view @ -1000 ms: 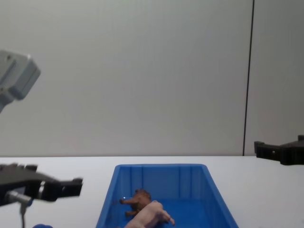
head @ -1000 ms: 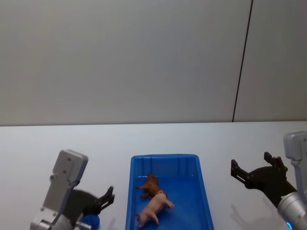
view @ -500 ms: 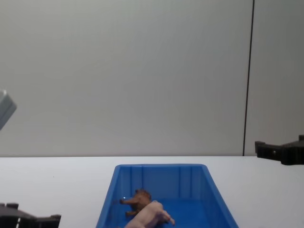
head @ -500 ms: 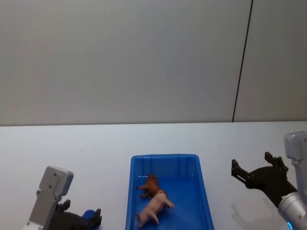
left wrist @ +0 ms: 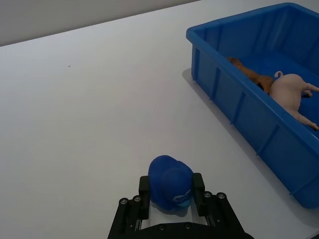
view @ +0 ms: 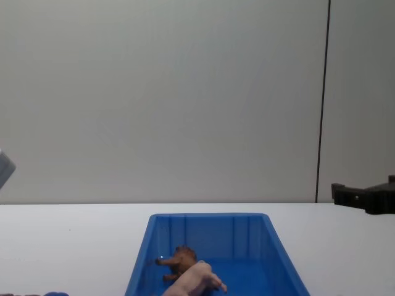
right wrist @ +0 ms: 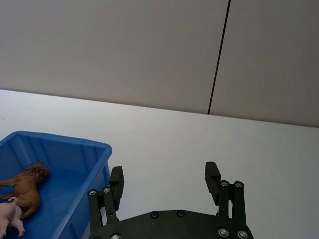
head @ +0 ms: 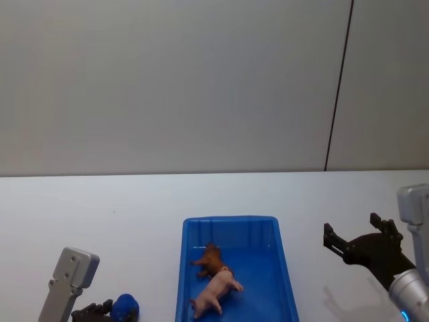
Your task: Pick up the two dolls from the table and place them into the box.
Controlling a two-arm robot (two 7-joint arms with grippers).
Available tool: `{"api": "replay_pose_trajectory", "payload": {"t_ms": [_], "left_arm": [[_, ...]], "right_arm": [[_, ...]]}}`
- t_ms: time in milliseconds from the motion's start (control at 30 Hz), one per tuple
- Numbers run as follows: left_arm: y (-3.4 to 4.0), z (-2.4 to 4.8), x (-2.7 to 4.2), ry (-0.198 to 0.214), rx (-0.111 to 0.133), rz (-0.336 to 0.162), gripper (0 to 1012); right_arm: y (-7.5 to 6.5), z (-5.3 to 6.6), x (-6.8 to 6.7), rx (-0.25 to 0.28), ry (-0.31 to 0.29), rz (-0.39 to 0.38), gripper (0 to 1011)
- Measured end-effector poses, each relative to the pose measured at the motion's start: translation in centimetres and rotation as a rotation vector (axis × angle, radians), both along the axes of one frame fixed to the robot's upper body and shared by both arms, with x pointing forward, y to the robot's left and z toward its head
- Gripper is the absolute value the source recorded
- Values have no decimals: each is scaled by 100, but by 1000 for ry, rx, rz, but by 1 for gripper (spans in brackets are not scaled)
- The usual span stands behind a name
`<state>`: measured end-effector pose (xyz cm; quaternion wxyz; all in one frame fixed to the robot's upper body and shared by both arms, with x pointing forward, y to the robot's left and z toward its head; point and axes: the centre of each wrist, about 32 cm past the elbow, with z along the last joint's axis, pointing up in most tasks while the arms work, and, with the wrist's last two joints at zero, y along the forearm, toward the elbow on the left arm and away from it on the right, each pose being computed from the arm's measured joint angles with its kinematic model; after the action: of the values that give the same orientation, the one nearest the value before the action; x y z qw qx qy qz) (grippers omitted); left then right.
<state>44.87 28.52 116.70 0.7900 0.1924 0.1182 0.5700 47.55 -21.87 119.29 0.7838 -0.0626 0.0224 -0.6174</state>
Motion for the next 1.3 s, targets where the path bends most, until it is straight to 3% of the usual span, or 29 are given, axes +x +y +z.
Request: {"api": "replay_pose_trajectory", "payload": {"t_ms": [133, 600, 833, 1033, 1300], "left_arm": [[6, -36, 9, 5, -6, -6, 461], [-10, -85, 30, -22, 11, 1, 357], [-28, -15, 30, -76, 21, 7, 314], [-50, 104, 41, -144, 27, -2, 276], [-83, 196, 65, -194, 28, -30, 235]], "right_arm": [[0, 0, 0, 0, 0, 0, 1001], [0, 0, 0, 0, 0, 0, 1001], [0, -1, 0, 0, 0, 0, 1001], [0, 0, 0, 0, 0, 0, 1001], [0, -1, 0, 0, 0, 0, 1001]]}}
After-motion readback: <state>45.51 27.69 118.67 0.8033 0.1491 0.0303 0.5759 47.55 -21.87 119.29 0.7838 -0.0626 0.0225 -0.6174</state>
